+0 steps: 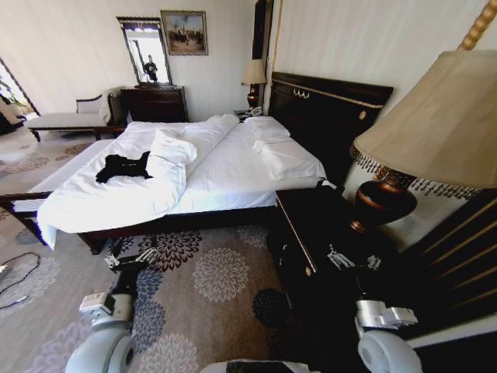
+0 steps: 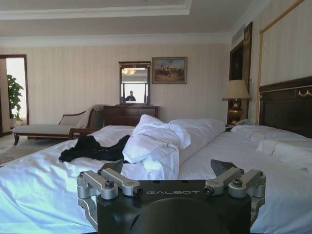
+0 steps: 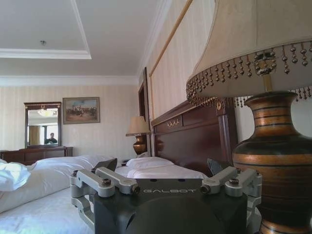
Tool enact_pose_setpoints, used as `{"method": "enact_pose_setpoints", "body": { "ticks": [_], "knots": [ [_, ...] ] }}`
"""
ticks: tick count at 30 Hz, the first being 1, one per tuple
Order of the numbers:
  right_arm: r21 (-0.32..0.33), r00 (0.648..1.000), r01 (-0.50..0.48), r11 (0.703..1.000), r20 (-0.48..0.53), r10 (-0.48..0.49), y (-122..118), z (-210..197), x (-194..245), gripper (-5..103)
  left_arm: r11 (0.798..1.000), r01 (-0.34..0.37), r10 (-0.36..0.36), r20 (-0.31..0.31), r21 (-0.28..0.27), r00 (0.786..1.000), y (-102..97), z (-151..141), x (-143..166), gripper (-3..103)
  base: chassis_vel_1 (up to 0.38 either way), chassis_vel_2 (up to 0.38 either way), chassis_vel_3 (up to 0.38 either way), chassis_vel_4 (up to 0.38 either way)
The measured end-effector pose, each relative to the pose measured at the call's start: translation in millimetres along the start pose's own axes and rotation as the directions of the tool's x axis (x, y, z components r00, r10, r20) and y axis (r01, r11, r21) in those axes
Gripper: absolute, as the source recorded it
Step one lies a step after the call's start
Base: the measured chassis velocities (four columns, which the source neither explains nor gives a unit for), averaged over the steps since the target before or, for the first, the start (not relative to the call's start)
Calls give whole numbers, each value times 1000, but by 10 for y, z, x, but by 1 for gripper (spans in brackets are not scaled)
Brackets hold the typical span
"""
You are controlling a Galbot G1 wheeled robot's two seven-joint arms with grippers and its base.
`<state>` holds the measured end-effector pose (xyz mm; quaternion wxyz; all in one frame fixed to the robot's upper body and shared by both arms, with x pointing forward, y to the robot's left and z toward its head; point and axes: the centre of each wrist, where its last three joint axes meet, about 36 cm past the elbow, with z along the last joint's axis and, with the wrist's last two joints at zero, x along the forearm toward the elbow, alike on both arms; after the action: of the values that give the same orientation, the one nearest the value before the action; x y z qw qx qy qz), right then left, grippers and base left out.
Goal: Fold the clothes on the bed.
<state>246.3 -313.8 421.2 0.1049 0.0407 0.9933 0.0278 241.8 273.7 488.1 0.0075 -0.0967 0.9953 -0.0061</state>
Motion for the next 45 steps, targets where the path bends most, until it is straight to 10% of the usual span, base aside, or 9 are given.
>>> {"method": "enact_pose_setpoints", "body": {
  "ticks": [45],
  "knots": [
    [0, 992, 129, 992, 10, -129, -63, -1, -50, 100, 1000, 8, -8, -1, -13, 1000, 2, 10, 15, 100, -8, 8, 7, -6]
  ]
}}
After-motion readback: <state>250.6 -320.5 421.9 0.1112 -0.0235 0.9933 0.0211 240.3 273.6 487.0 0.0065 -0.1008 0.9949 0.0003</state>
